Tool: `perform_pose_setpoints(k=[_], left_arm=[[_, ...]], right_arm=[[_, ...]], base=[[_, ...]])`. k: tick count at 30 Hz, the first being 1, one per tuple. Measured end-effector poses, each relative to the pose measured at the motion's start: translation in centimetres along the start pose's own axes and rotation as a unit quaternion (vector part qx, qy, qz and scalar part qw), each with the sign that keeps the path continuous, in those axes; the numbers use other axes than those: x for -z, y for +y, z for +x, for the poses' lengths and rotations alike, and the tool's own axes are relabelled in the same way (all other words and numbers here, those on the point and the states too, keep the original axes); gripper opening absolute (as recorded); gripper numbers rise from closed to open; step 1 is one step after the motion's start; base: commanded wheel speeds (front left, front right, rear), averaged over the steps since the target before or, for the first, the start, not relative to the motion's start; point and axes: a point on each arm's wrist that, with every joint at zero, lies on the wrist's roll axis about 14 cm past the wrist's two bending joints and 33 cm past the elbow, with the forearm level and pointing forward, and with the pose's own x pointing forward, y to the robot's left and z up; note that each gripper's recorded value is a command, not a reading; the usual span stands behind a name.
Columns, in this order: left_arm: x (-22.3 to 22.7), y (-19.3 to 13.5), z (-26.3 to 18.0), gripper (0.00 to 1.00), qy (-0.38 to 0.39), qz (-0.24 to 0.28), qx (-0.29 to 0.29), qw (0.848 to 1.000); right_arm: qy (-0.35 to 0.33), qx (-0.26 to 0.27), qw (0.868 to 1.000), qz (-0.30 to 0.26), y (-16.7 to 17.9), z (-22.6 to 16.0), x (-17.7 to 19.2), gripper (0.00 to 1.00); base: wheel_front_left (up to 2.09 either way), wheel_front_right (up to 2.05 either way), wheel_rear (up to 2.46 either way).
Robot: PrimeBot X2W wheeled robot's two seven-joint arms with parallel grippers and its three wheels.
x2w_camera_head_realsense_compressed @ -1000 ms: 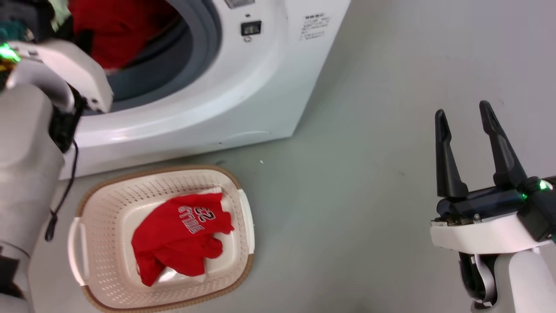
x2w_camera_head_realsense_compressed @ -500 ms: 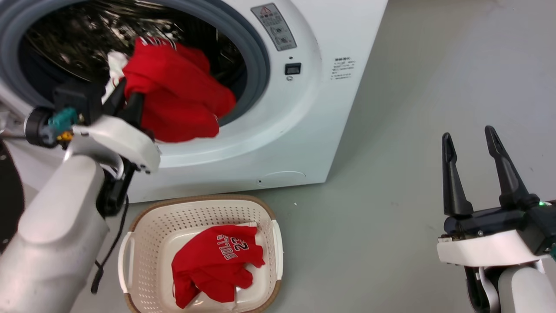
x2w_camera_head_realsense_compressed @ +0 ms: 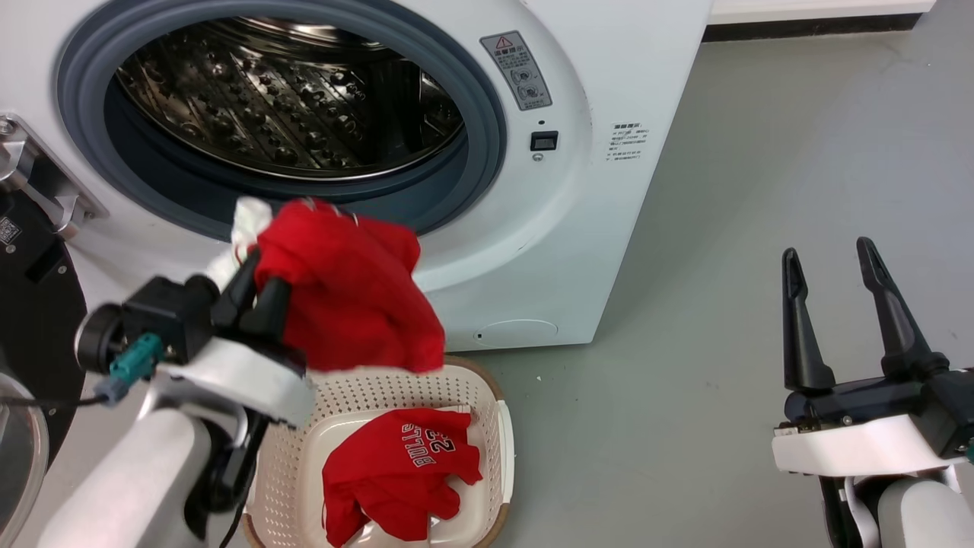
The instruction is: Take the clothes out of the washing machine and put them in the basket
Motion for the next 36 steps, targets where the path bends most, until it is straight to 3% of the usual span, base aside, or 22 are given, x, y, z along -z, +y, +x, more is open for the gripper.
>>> perform_pose_setpoints(k=[8,18,28,36], left_arm=[[7.9,-0.7,-3.0,0.0,0.126,-0.041,-0.003,0.991],[20.3,0.1,-4.7,0.0,0.286,-0.055,-0.009,0.957],[31.0,0.5,-6.8,0.0,0.423,-0.057,-0.003,0.904],[36.8,0.9,-7.8,0.0,0.49,-0.063,-0.019,0.869]], right_arm=[[0.014,-0.003,1.0,-0.001,0.2,0.3,1.2,1.0],[0.039,0.005,0.999,-0.016,-0.8,1.6,3.8,1.0],[0.082,0.024,0.996,-0.028,-2.5,2.2,7.7,1.0],[0.112,0.037,0.992,-0.047,-3.9,2.1,10.2,1.0]], base=[[0.0,0.0,0.0],[0.0,0.0,0.0],[0.0,0.0,0.0],[0.0,0.0,0.0]])
